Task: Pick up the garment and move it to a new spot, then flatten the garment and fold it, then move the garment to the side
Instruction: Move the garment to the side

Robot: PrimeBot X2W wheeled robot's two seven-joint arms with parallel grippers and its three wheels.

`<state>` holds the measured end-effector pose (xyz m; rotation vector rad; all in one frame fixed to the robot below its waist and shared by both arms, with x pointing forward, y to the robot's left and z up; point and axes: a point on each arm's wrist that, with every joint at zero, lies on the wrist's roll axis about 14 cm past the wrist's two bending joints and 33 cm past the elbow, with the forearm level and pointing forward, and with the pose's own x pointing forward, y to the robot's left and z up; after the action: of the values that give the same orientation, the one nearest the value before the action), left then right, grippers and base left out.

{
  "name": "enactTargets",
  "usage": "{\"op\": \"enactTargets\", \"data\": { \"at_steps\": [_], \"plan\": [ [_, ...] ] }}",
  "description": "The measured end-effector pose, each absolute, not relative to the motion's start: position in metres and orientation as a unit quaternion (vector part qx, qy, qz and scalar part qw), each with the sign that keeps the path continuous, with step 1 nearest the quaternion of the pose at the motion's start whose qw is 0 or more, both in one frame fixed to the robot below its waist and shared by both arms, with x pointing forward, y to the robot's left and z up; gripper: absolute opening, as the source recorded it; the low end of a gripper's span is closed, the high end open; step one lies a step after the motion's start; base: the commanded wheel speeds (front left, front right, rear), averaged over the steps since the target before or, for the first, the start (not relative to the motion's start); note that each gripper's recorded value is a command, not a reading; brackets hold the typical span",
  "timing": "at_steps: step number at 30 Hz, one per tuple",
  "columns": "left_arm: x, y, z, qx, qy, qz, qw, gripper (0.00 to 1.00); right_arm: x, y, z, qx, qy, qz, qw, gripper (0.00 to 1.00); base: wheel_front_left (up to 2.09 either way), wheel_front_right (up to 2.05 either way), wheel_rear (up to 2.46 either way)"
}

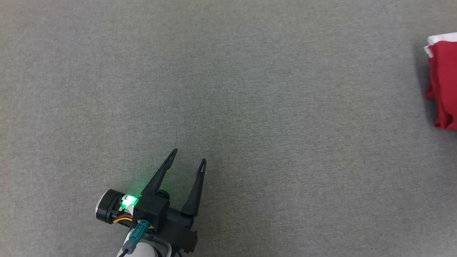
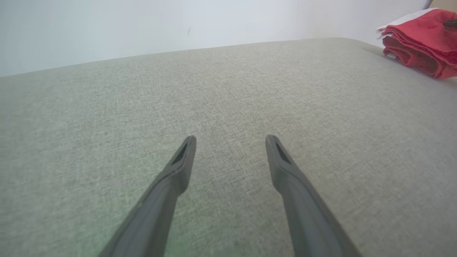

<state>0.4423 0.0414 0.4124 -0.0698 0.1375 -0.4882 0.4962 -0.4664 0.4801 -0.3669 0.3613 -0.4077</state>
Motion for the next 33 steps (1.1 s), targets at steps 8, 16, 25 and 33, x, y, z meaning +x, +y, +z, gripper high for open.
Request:
{"op": "enactTargets", "data": {
  "at_steps": [8,16,25,33],
  "plan": [
    [0.444,0.058,0.409,-0.028,0.073,-0.216,0.973,1.0,0.497,-0.472,0.503,-0.195,0.116,-0.229,0.947,1.0,0.0,0.0,0.0],
    [0.441,0.069,0.429,-0.027,0.051,-0.189,0.98,1.0,0.525,-0.375,0.529,-0.12,0.006,-0.166,0.979,1.0,0.0,0.0,0.0],
    [0.422,0.105,0.446,-0.025,0.041,-0.125,0.991,1.0,0.492,-0.263,0.511,-0.041,-0.017,-0.054,0.998,1.0,0.0,0.0,0.0],
    [0.397,0.151,0.459,-0.026,0.03,-0.048,0.998,1.0,0.432,-0.2,0.482,0.02,0.01,0.011,1.0,1.0,0.0,0.0,0.0]
  ]
}}
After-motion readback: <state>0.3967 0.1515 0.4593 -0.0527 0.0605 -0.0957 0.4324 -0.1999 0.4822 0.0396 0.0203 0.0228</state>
